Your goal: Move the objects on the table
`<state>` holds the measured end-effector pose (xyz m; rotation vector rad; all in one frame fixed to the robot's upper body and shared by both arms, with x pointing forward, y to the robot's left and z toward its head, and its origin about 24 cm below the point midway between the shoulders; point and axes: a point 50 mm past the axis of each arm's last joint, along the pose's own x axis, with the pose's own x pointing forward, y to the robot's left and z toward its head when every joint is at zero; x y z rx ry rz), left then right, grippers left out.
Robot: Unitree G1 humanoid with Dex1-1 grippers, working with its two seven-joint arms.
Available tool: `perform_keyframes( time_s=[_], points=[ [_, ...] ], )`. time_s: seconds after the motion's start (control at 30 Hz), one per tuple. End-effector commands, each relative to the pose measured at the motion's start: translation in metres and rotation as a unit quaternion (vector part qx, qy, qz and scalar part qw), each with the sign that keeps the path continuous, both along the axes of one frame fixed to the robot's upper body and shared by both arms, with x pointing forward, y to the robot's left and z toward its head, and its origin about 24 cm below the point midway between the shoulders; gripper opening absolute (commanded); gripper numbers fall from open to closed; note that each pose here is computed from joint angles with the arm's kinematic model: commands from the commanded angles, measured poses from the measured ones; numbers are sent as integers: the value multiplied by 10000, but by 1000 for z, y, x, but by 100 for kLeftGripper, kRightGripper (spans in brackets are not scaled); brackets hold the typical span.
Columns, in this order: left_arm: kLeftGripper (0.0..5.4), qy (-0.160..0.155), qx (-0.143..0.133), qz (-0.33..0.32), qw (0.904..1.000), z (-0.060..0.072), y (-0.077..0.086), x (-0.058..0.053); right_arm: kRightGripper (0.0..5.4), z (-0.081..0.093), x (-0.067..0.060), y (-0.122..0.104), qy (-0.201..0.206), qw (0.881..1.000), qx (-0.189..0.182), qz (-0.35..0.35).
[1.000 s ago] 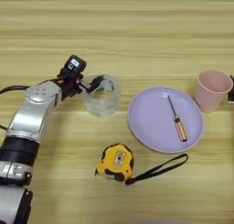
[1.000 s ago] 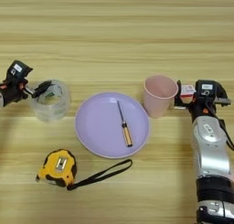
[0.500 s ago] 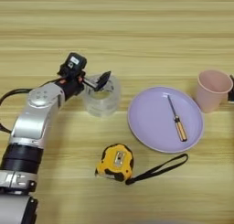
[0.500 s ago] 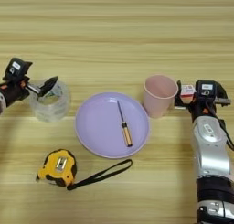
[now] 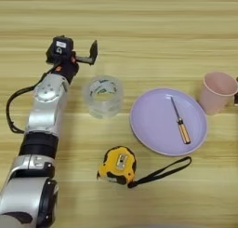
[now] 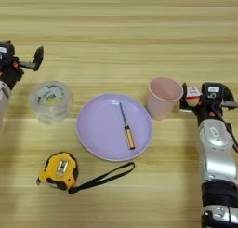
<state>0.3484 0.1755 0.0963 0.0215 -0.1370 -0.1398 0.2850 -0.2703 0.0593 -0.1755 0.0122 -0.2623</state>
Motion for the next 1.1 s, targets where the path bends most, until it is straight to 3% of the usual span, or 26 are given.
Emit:
perform_keyframes(
  time_s=[0.03,0.57,0.7,0.9,1.03,1.1],
  points=[
    [537,-65,-126,326,9994,-6,4,3,540,0,-3,-4,13,10000,-35,-2],
    [537,-147,-397,1112,9929,-25,10,3,540,13,-16,-39,-34,9986,-289,-444],
    [537,-205,-417,1182,9919,-25,6,3,540,47,-29,-46,-606,9957,-570,-414],
    [537,-228,-422,1216,9914,-24,5,3,540,86,-49,2,-1083,9864,-841,911],
    [537,-229,-423,1223,9913,-24,5,3,540,89,-63,50,-871,9678,-625,2279],
    [537,-227,-423,1230,9912,-24,6,4,540,87,-66,62,-763,9619,-523,2573]
  ],
)
